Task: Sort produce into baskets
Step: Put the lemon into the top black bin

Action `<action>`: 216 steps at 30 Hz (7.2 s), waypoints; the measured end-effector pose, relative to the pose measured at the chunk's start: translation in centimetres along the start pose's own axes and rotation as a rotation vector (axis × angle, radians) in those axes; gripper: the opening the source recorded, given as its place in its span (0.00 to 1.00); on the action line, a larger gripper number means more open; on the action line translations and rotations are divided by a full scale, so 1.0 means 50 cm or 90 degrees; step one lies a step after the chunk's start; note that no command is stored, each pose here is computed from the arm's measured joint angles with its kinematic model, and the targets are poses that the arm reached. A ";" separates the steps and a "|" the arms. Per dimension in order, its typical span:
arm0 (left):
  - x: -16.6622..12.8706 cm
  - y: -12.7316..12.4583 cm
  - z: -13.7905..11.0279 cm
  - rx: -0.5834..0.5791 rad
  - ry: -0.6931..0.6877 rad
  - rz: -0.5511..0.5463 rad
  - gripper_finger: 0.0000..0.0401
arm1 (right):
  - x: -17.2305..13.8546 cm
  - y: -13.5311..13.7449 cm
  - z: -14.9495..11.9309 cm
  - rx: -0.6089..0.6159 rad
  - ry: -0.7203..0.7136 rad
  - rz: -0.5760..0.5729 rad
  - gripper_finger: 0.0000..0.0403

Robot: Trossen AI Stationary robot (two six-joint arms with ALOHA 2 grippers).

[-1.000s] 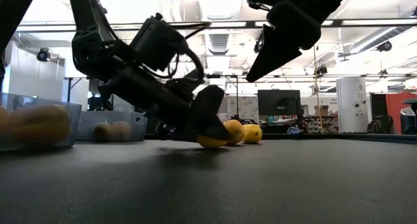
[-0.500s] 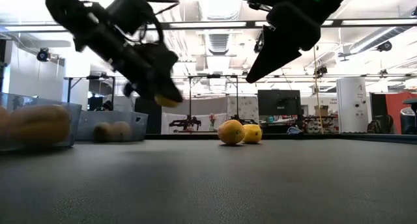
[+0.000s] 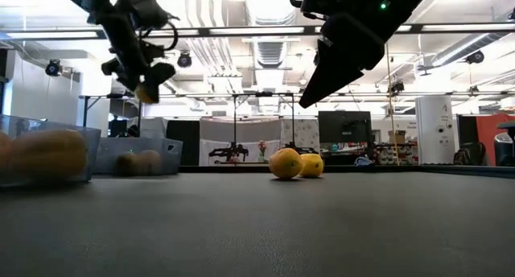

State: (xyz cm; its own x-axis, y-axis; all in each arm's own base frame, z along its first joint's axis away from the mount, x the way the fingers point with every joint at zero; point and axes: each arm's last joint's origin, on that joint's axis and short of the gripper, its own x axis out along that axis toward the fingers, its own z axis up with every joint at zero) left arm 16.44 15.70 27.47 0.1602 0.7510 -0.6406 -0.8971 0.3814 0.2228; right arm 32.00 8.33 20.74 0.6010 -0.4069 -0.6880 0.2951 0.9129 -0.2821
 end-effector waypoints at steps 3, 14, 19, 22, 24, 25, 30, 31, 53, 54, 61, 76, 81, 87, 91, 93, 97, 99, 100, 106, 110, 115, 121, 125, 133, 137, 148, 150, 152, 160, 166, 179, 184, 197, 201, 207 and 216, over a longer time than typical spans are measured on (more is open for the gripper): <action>0.025 0.040 0.018 -0.007 0.043 0.052 0.45 | 0.000 0.000 0.000 0.001 -0.001 0.001 0.94; 0.156 0.105 0.007 -0.031 0.213 0.068 0.45 | 0.000 0.001 0.000 0.000 0.000 0.003 0.94; 0.186 0.097 0.003 -0.038 0.251 0.066 0.45 | 0.000 0.001 0.000 0.000 0.000 0.004 0.94; 0.203 0.093 -0.006 -0.036 0.277 0.062 0.45 | 0.000 0.001 0.000 -0.001 0.000 0.004 0.94; 0.213 0.088 -0.018 -0.028 0.314 0.049 0.46 | 0.000 0.001 0.000 -0.001 0.000 0.004 0.94; 0.219 0.086 -0.025 -0.021 0.334 0.051 0.46 | 0.000 0.001 0.000 -0.001 0.001 0.004 0.94; 0.252 0.080 -0.043 0.004 0.368 0.090 0.47 | 0.000 0.001 0.000 -0.001 0.001 0.004 0.94; 0.258 0.079 -0.045 0.006 0.369 0.090 0.48 | 0.000 0.001 0.000 -0.001 0.000 0.004 0.94; 0.077 -0.042 0.087 0.049 0.109 -0.268 0.70 | -0.004 -0.026 -0.038 0.013 0.102 -0.087 0.94; 0.065 -0.068 0.082 0.070 0.064 -0.306 0.70 | -0.004 -0.027 -0.038 0.014 0.102 -0.087 0.94; 0.005 -0.233 0.023 0.282 -0.166 -0.490 0.70 | -0.014 -0.036 -0.048 0.019 0.133 -0.103 0.94; 0.052 -0.386 0.102 0.594 -0.084 -0.498 0.78 | -0.072 -0.072 -0.079 0.115 0.196 -0.181 0.94; 0.094 -0.443 0.095 0.709 -0.022 -0.541 0.78 | -0.076 -0.075 -0.084 0.118 0.207 -0.198 0.94; 0.145 -0.524 0.076 0.825 -0.028 -0.548 0.78 | -0.076 -0.079 -0.085 0.100 0.185 -0.231 0.94; 0.169 -0.565 0.058 0.865 0.026 -0.562 0.78 | -0.077 -0.084 -0.086 0.073 0.177 -0.255 0.94; 0.179 -0.582 0.048 0.872 0.053 -0.568 0.78 | -0.079 -0.087 -0.086 0.061 0.174 -0.266 0.94; 0.204 -0.613 0.031 0.881 0.070 -0.558 0.78 | -0.079 -0.088 -0.086 0.045 0.168 -0.277 0.94; 0.208 -0.624 0.027 0.879 0.081 -0.557 0.78 | -0.079 -0.089 -0.086 0.040 0.168 -0.279 0.94; 0.210 -0.630 0.028 0.869 0.083 -0.555 0.77 | -0.079 -0.089 -0.086 0.037 0.167 -0.280 0.94; 0.199 -0.635 0.024 0.815 0.128 -0.556 0.63 | -0.083 -0.092 -0.083 0.025 0.150 -0.294 0.94; 0.167 -0.615 0.028 0.783 0.179 -0.626 0.52 | -0.095 -0.100 -0.077 0.038 0.134 -0.294 0.94; 0.129 -0.549 0.038 0.782 0.248 -0.609 0.52 | -0.113 -0.110 -0.068 0.075 0.109 -0.283 0.94; 0.114 -0.393 0.058 0.701 0.271 -0.500 0.52 | -0.122 -0.115 -0.061 0.104 0.083 -0.277 0.94; 0.126 -0.258 0.072 0.593 0.218 -0.378 0.52 | -0.118 -0.112 -0.060 0.095 0.074 -0.281 0.94; 0.137 -0.012 0.098 0.261 0.138 -0.104 0.54 | -0.114 -0.110 -0.057 0.092 0.061 -0.286 0.94; 0.169 0.080 0.082 0.148 0.206 0.045 0.54 | -0.111 -0.108 -0.057 0.094 0.058 -0.283 0.94; 0.242 0.119 0.014 0.002 0.313 -0.004 0.56 | -0.110 -0.108 -0.057 0.094 0.059 -0.281 0.94; 0.252 0.116 0.005 -0.001 0.332 0.005 0.58 | -0.110 -0.108 -0.058 0.093 0.059 -0.282 0.94; 0.259 0.115 0.001 0.001 0.341 0.010 0.61 | -0.110 -0.108 -0.058 0.093 0.059 -0.282 0.94; 0.262 0.112 -0.005 0.016 0.355 0.006 0.74 | -0.110 -0.108 -0.058 0.093 0.060 -0.281 0.94; 0.213 0.113 0.038 0.007 0.327 -0.044 0.76 | -0.110 -0.108 -0.058 0.090 0.061 -0.280 0.94; 0.124 -0.110 0.090 0.097 0.046 -0.471 0.76 | -0.110 -0.108 -0.058 0.089 0.060 -0.281 0.94; 0.115 -0.253 0.056 0.190 -0.056 -0.573 0.76 | -0.110 -0.108 -0.058 0.089 0.060 -0.280 0.94; 0.168 -0.437 0.088 0.150 -0.042 -0.580 0.78 | -0.110 -0.107 -0.059 0.089 0.064 -0.277 0.94; 0.211 -0.477 0.072 0.052 -0.002 -0.478 0.78 | -0.110 -0.107 -0.059 0.089 0.064 -0.278 0.94; 0.204 -0.545 0.032 -0.015 -0.067 -0.375 0.77 | -0.109 -0.108 -0.061 0.086 0.066 -0.279 0.94; 0.158 -0.594 0.030 -0.070 -0.095 -0.284 0.69 | -0.097 -0.108 -0.087 0.064 0.085 -0.289 0.94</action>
State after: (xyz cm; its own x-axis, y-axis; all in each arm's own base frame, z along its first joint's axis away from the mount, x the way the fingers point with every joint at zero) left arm 44.97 11.11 16.90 0.5901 0.5990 -0.5412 -0.7638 0.6314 -0.1340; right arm 24.27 5.54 22.70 0.2956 -0.7496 -0.5922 0.5799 0.6334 -0.5124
